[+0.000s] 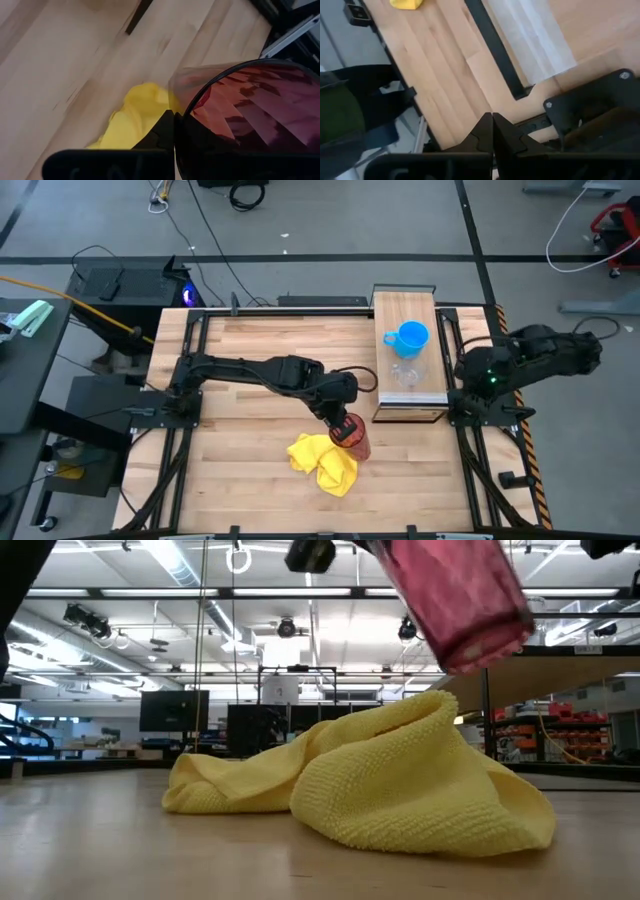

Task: Stack small to large cups/mugs on shelf
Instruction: Put the red cup on the shelf

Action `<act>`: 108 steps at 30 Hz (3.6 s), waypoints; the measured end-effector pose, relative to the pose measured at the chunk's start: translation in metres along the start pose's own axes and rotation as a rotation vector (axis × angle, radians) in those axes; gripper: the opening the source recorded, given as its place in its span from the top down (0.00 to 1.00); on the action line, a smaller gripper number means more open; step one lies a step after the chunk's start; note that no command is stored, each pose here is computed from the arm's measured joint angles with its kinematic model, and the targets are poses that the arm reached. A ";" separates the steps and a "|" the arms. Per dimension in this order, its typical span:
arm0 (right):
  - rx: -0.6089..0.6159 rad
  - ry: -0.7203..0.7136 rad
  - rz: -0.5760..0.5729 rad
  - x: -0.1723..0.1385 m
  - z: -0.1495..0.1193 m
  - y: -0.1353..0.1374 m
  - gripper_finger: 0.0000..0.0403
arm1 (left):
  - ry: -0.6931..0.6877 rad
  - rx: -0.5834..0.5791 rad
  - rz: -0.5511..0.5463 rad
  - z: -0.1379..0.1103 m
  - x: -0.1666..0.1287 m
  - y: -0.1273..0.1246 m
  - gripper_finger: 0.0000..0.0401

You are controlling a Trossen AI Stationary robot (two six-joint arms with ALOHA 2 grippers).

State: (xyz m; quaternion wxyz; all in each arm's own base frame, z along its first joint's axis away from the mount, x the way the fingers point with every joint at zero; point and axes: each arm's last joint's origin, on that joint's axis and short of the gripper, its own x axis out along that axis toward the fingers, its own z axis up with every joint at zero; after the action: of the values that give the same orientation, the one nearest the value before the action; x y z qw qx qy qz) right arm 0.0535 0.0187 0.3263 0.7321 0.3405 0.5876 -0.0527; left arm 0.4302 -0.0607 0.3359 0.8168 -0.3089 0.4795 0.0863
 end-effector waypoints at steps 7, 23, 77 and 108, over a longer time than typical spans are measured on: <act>-0.113 -0.016 -0.060 0.012 0.010 0.019 0.98 | -0.002 -0.004 0.007 0.005 0.018 0.003 0.97; -0.208 -0.122 -0.172 0.030 0.014 0.043 0.98 | -0.045 -0.015 0.055 0.024 0.027 0.023 0.97; 0.099 -0.462 -0.520 -0.087 0.314 -0.006 0.98 | -0.070 -0.104 0.355 0.134 -0.018 0.268 0.97; 0.084 -0.402 -0.501 -0.090 0.302 -0.003 0.96 | -0.135 -0.046 0.297 0.148 0.015 0.275 0.82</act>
State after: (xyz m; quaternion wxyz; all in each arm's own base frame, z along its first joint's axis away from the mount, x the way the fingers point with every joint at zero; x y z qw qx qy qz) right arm 0.2733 -0.1823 0.4290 0.7832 0.1980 0.4940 -0.3215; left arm 0.4254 0.2425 0.2591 0.8181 -0.2470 0.4619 0.2375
